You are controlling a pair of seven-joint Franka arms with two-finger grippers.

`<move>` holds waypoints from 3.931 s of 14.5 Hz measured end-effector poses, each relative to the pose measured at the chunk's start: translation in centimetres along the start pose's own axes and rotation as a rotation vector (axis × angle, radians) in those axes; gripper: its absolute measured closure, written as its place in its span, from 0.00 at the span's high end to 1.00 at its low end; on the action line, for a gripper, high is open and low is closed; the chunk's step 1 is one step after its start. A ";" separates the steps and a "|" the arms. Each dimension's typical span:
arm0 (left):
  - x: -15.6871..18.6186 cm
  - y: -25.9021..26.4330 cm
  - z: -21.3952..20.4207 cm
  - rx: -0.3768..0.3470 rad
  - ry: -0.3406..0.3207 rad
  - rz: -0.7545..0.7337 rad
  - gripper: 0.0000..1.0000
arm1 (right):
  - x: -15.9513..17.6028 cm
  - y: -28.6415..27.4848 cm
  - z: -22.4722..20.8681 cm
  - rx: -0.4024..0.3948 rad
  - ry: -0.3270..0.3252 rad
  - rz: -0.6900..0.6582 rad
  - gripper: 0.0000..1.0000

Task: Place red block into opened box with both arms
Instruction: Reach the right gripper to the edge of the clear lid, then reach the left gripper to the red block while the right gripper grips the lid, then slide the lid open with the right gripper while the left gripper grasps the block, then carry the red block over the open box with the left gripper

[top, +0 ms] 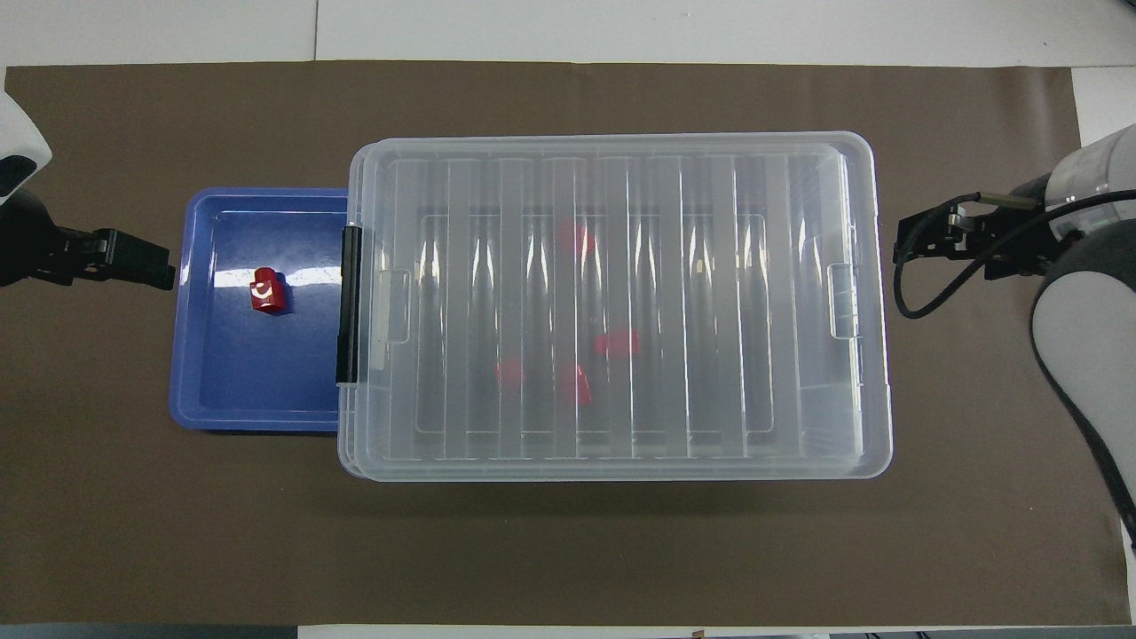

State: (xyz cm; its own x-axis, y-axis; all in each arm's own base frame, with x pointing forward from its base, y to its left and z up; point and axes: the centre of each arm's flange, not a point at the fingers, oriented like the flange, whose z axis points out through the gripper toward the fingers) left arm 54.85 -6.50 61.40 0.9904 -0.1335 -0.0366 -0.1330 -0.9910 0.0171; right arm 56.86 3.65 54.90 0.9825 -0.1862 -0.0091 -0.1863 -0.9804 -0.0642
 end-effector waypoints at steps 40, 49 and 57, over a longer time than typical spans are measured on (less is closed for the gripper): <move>0.7 -1.4 30.3 -0.009 0.146 -0.143 0.63 | 1.1 14.2 8.4 -0.022 0.056 -0.264 1.00; 1.7 -2.0 25.9 -0.011 0.222 -0.173 0.32 | 1.0 21.1 7.7 -0.043 0.084 -0.323 1.00; 0.6 4.6 9.6 -0.013 0.203 -0.107 0.32 | 0.7 24.8 7.1 -0.072 0.099 -0.374 1.00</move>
State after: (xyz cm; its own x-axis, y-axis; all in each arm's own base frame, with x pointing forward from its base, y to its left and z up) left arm 54.45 -11.26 51.89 0.9864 -0.0209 0.1630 -0.0272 -0.9990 0.0367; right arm 52.90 -20.33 46.20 0.9783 0.1825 0.0985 0.1808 -0.9832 0.0258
